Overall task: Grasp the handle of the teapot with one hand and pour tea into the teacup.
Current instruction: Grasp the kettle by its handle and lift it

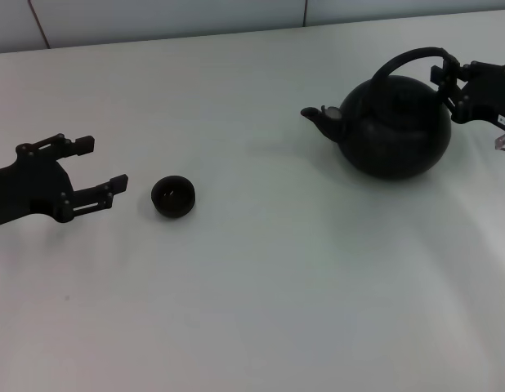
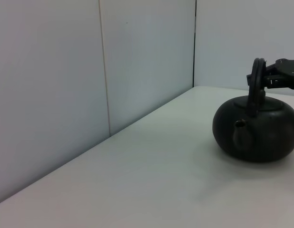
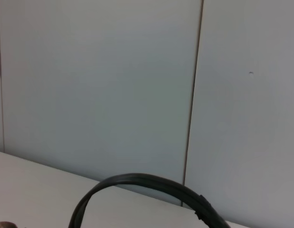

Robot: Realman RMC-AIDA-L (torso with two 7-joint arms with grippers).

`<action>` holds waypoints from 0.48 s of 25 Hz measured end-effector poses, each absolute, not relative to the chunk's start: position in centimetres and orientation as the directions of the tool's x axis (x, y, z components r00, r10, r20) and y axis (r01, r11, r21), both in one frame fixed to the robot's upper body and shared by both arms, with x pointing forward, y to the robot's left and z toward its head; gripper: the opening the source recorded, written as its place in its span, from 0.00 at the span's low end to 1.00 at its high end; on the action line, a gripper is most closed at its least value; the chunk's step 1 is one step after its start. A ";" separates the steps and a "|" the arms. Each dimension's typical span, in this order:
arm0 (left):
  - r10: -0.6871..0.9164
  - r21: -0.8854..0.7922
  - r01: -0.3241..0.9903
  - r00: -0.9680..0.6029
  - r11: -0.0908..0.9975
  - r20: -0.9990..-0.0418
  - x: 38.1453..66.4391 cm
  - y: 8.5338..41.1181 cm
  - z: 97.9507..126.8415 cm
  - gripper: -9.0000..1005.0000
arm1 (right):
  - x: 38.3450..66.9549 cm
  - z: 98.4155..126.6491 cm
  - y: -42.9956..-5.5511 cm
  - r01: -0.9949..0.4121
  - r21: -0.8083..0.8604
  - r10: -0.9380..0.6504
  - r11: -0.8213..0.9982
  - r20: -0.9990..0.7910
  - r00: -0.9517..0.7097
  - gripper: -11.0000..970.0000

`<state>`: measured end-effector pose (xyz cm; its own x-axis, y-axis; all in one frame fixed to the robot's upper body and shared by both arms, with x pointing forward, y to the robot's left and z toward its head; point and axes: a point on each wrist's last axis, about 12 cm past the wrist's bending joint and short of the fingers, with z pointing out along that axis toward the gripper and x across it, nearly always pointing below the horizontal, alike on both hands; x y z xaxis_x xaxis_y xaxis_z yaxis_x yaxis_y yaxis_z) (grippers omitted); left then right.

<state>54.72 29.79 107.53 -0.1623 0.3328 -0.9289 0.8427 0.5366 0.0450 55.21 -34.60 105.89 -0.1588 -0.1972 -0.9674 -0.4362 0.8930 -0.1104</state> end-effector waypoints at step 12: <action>0.327 0.049 0.837 -0.158 0.544 -0.932 54.8 29.9 107.6 0.79 | 55.4 106.0 -34.5 -0.436 -0.112 -0.196 0.893 -0.968 -0.154 0.11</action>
<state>54.82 29.91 107.65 -0.1581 0.3275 -0.9315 0.8374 0.5443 0.0492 55.42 -34.54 106.03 -0.1545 -0.1965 -0.9683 -0.4357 0.8931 -0.1117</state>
